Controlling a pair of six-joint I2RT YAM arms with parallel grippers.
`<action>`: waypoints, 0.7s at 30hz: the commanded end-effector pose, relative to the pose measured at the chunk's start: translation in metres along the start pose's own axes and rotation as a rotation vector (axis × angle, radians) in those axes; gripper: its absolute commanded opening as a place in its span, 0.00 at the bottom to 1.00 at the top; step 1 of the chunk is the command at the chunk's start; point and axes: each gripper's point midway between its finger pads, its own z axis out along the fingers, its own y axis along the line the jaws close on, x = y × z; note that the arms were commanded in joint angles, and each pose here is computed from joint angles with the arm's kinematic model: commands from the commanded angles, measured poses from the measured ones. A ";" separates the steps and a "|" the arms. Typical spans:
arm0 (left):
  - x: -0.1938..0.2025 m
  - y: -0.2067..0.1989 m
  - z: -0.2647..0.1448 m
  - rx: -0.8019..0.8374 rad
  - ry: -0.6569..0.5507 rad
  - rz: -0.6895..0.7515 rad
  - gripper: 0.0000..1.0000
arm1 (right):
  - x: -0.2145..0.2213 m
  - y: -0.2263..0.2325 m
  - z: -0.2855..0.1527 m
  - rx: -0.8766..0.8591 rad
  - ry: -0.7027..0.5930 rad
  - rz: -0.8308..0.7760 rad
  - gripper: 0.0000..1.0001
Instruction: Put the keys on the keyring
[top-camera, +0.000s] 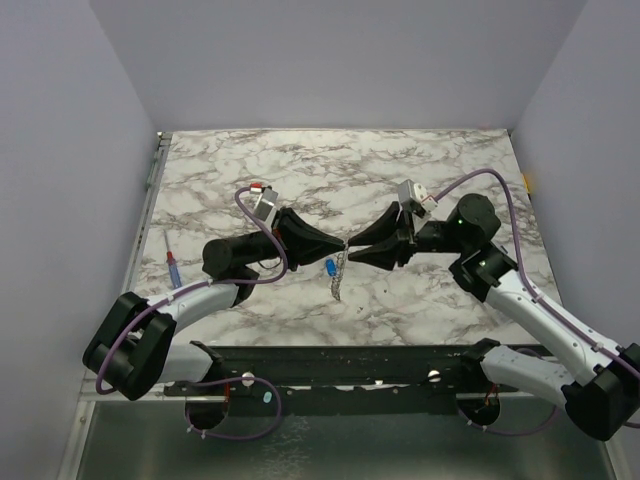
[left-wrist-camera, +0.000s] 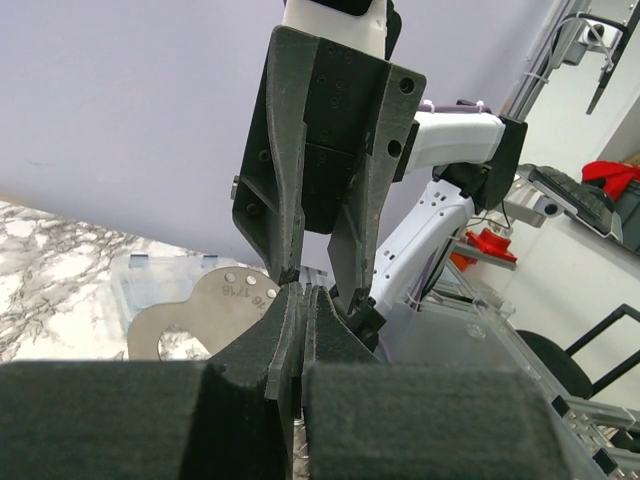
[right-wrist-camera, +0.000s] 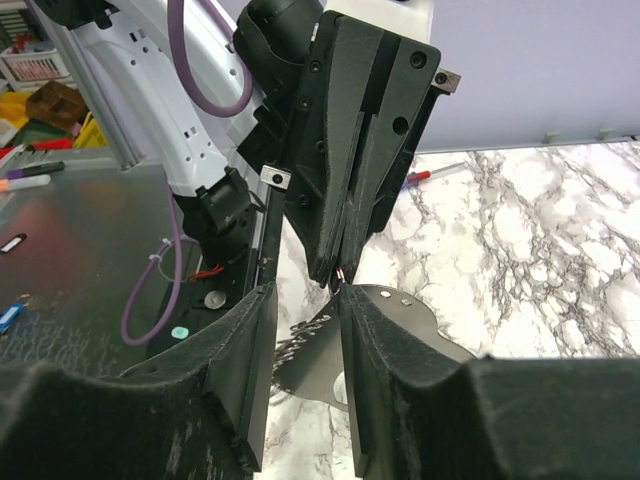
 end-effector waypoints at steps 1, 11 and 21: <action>-0.040 -0.051 0.006 0.202 -0.128 0.256 0.00 | 0.005 -0.006 0.006 0.024 0.022 0.008 0.39; -0.048 -0.054 0.008 0.198 -0.163 0.285 0.00 | 0.013 -0.010 0.010 0.028 0.040 0.033 0.34; -0.053 -0.061 0.009 0.219 -0.162 0.300 0.00 | 0.005 -0.028 0.003 0.174 -0.009 0.012 0.46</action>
